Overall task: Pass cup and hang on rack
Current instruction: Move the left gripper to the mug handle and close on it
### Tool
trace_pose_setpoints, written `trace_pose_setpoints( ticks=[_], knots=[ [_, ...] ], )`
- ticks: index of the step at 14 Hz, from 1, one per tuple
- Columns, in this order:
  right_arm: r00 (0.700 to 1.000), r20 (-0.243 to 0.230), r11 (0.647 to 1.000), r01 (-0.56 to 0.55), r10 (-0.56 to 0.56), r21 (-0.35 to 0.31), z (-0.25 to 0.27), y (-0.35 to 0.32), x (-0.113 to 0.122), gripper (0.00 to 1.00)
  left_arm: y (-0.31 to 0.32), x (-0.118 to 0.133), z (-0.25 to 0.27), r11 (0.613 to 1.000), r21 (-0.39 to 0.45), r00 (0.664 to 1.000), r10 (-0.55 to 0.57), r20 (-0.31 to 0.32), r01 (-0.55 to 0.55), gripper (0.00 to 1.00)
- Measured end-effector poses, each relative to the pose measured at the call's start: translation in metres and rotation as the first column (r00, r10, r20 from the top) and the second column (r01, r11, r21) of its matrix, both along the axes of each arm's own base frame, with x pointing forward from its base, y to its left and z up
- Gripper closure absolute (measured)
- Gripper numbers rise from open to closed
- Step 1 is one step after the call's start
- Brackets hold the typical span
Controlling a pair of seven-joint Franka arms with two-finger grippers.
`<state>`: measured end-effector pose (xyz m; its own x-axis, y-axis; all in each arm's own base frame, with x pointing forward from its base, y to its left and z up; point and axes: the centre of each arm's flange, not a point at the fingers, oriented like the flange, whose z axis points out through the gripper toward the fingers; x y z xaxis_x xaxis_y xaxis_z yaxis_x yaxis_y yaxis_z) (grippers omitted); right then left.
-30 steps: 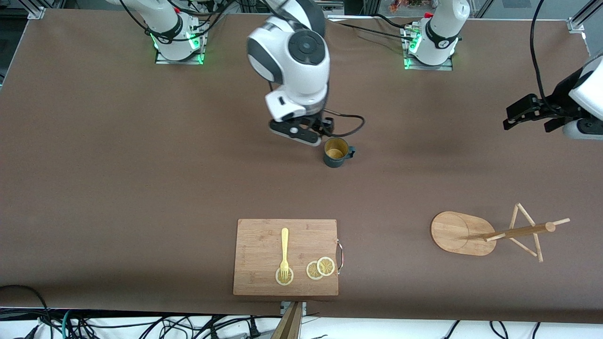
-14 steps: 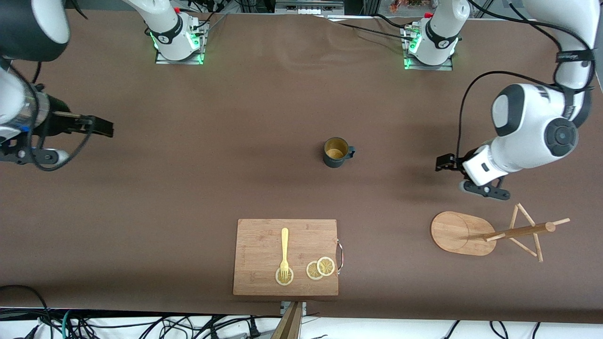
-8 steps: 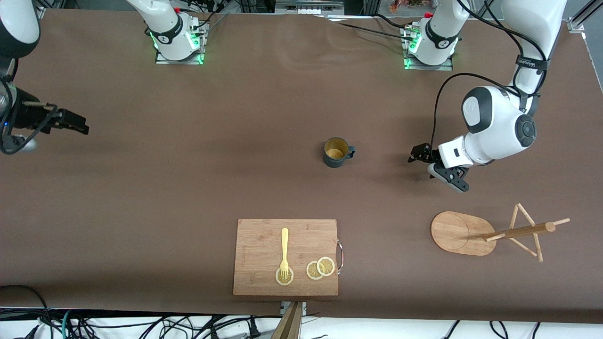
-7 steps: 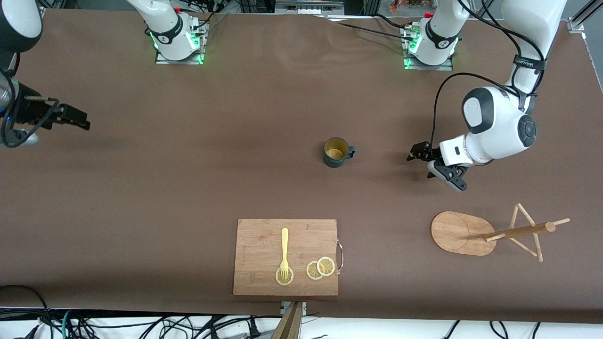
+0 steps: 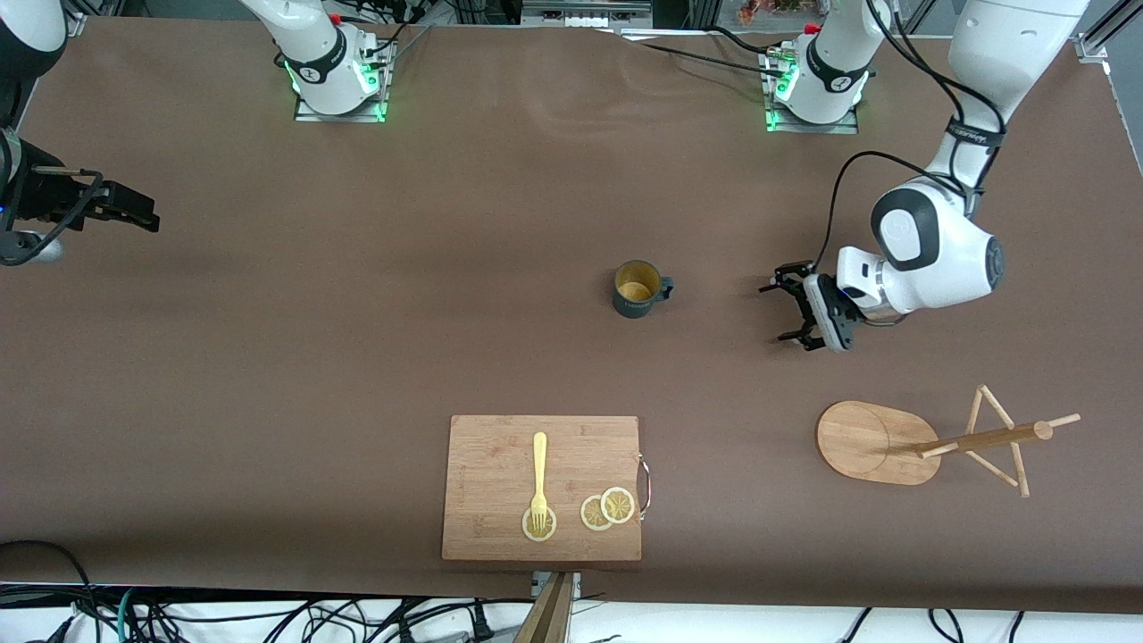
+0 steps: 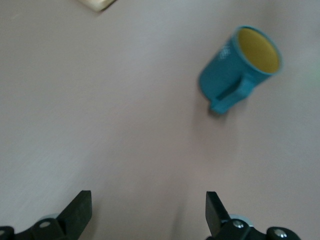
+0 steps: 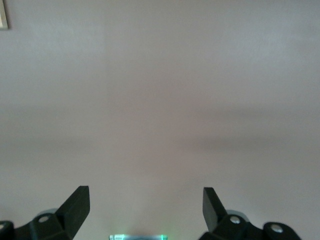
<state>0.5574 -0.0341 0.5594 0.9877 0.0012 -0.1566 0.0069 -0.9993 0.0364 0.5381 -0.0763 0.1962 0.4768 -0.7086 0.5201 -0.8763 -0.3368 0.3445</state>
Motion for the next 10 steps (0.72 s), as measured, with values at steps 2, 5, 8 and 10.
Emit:
trace_pose_setpoints(
  ticks=[2,5,8,10],
  knots=[
    [1.000,-0.022,1.000,0.002,-0.002,0.001,-0.001,0.000,-0.002,0.00,-0.009,-0.016,-0.023,0.994,-0.060,0.995,-0.085,0.054,0.088,0.00],
    [1.000,-0.023,0.999,0.007,-0.006,0.041,-0.003,0.004,-0.001,0.00,-0.014,-0.027,-0.043,0.971,-0.138,0.971,-0.174,0.164,0.197,0.00],
    [1.000,-0.028,0.998,0.010,-0.008,0.059,-0.005,0.006,0.000,0.00,-0.036,-0.037,-0.056,0.931,-0.274,0.952,-0.171,0.254,0.240,0.00],
    [1.000,-0.030,0.998,0.011,-0.009,0.063,-0.007,0.006,0.000,0.00,-0.051,-0.046,-0.070,0.905,-0.344,0.947,-0.156,0.282,0.251,0.00]
  ],
)
